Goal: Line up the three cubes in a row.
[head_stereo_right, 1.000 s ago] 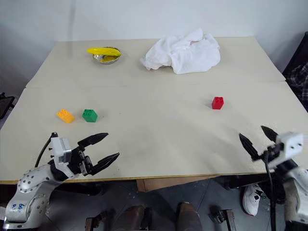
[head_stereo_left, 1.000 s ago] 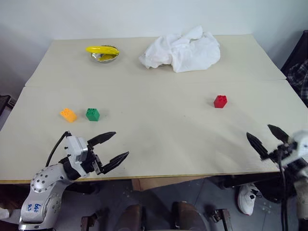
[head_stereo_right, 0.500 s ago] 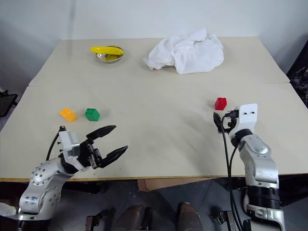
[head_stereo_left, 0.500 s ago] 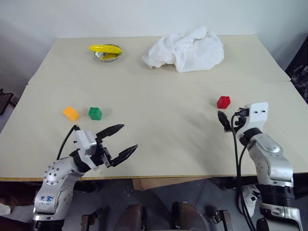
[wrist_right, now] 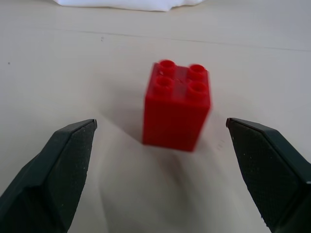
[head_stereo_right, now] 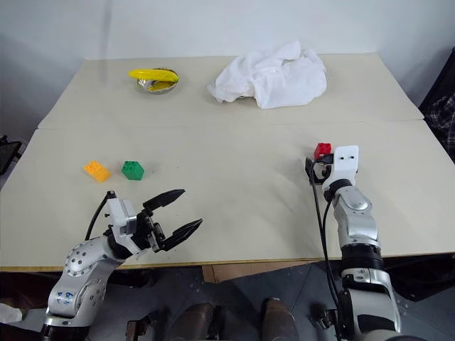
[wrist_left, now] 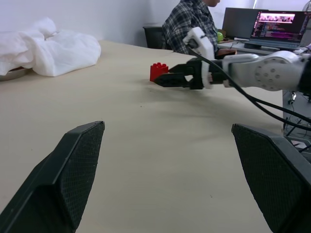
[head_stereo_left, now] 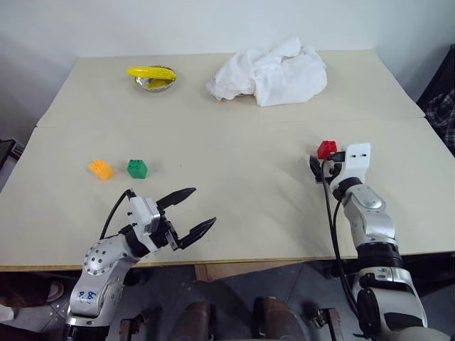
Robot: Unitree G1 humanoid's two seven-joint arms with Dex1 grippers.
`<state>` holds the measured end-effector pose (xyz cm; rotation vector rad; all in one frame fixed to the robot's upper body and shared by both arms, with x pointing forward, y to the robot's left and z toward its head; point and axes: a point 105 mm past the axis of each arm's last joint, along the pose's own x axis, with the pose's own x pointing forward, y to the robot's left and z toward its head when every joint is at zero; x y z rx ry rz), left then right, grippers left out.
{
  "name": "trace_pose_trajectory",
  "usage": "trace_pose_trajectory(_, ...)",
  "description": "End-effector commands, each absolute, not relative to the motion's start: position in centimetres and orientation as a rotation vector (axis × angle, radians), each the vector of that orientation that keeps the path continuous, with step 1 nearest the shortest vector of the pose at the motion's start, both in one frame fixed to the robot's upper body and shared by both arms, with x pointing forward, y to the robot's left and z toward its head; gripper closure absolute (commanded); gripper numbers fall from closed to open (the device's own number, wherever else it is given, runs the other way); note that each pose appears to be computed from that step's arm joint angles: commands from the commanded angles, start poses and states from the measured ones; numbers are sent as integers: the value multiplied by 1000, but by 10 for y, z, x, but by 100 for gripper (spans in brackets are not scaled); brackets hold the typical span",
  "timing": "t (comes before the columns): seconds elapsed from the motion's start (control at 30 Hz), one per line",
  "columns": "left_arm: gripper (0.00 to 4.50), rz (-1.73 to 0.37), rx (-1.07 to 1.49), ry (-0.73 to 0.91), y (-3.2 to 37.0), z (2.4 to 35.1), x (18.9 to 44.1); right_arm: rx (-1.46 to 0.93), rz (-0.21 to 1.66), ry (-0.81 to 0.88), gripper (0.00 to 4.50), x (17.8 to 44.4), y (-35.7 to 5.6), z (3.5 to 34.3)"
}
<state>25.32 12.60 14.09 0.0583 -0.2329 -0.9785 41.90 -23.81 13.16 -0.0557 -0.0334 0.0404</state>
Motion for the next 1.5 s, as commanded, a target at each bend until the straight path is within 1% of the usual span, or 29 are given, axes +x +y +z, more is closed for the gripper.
trace_pose_trajectory(0.03,0,-978,70,-255,125,144,250,-52,0,-116,39,426,-241,152)
trace_pose_trajectory(0.07,0,-977,71,-254,125,143,250,-46,-4,-123,60,428,-241,154)
trace_pose_trajectory(0.2,0,-975,76,-246,124,141,249,-56,-16,-132,197,429,-241,156)
trace_pose_trajectory(0.3,0,-969,75,-245,125,140,249,-50,-20,-128,287,427,-244,155)
trace_pose_trajectory(0.33,0,-970,76,-245,125,140,249,-49,-18,-128,300,427,-244,155)
trace_pose_trajectory(0.43,0,-970,78,-243,125,140,250,-38,35,-138,300,428,-239,159)
trace_pose_trajectory(0.5,0,-965,82,-241,129,141,251,-39,164,-153,300,428,-227,168)
trace_pose_trajectory(0.57,0,-959,89,-236,134,141,252,-31,410,-163,300,420,-201,175)
trace_pose_trajectory(0.6,0,-956,94,-229,138,140,252,-67,573,-165,300,410,-186,178)
trace_pose_trajectory(0.7,0,-954,110,-201,148,137,252,-219,1030,-212,300,368,-155,182)
trace_pose_trajectory(0.8,0,-956,118,-177,156,133,250,-317,1260,-182,300,347,-150,170)
trace_pose_trajectory(0.87,0,-951,119,-164,162,132,250,-371,1376,-132,300,338,-150,158)
trace_pose_trajectory(0.93,0,-947,120,-155,165,131,250,-385,1420,-105,300,339,-151,152)
trace_pose_trajectory(1.17,0,-939,101,-147,161,129,244,-369,1394,-130,300,356,-152,147)
trace_pose_trajectory(1.27,0,-938,97,-142,161,128,242,-350,1374,-115,300,360,-154,144)
trace_pose_trajectory(1.5,0,-944,115,-127,166,131,240,-393,1402,-81,300,361,-154,137)
